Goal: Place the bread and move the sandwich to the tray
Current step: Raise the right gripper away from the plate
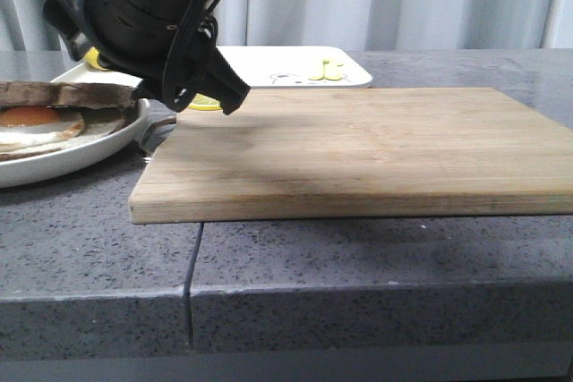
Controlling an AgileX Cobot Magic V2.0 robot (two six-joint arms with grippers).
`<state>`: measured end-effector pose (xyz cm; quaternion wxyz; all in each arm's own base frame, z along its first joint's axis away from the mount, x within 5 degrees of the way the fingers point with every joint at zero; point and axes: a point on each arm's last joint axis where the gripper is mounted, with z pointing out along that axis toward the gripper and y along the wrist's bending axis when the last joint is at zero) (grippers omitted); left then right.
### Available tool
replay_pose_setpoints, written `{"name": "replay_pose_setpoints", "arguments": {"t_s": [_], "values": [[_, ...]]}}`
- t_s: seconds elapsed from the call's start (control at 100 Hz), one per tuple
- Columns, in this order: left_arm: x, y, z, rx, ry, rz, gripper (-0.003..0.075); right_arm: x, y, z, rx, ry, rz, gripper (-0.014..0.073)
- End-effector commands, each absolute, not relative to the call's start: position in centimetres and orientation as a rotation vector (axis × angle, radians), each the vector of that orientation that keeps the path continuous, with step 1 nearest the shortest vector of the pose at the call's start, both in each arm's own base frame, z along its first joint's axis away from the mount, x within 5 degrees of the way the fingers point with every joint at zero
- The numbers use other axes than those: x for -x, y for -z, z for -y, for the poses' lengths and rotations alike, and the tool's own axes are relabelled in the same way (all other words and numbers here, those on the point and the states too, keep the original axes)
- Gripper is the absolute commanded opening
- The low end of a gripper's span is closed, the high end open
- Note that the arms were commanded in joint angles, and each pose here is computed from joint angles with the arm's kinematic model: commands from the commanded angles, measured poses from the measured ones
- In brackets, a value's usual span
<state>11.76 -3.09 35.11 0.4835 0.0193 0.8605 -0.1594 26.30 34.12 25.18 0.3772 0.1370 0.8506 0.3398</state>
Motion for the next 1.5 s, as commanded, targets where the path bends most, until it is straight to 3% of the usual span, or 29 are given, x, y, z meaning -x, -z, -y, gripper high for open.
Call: {"name": "replay_pose_setpoints", "arguments": {"t_s": [0.0, 0.38, 0.66, 0.83, 1.04, 1.21, 1.49], "values": [[-12.0, -36.7, 3.1, -0.019, 0.409, -2.004, 0.0385, -25.9, -29.1, -33.4, -0.306, -0.919, -2.081, 0.0410], [-12.0, -36.7, 3.1, -0.019, 0.409, -2.004, 0.0385, -25.2, -36.1, -29.3, -0.069, -0.786, -1.855, 0.0410], [-12.0, -36.7, 3.1, -0.019, 0.409, -2.004, 0.0385, -23.8, -41.4, -20.8, 0.005, -0.653, -1.615, 0.0410], [-12.0, -36.7, 3.1, -0.019, 0.409, -2.004, 0.0385, -22.2, -41.6, -14.0, -0.014, -0.511, -1.538, 0.0410], [-12.0, -36.7, 3.1, -0.019, 0.409, -2.004, 0.0385, -19.3, -40.9, -8.3, 0.080, -0.359, -1.467, 0.0410], [-12.0, -36.7, 3.1, -0.019, 0.409, -2.004, 0.0385, -16.9, -40.9, -5.6, 0.185, -0.272, -1.435, 0.0410], [-12.0, -36.7, 3.1, -0.019, 0.409, -2.004, 0.0385, -13.8, -40.1, -3.3, 0.262, -0.102, -1.542, 0.0410]]}}
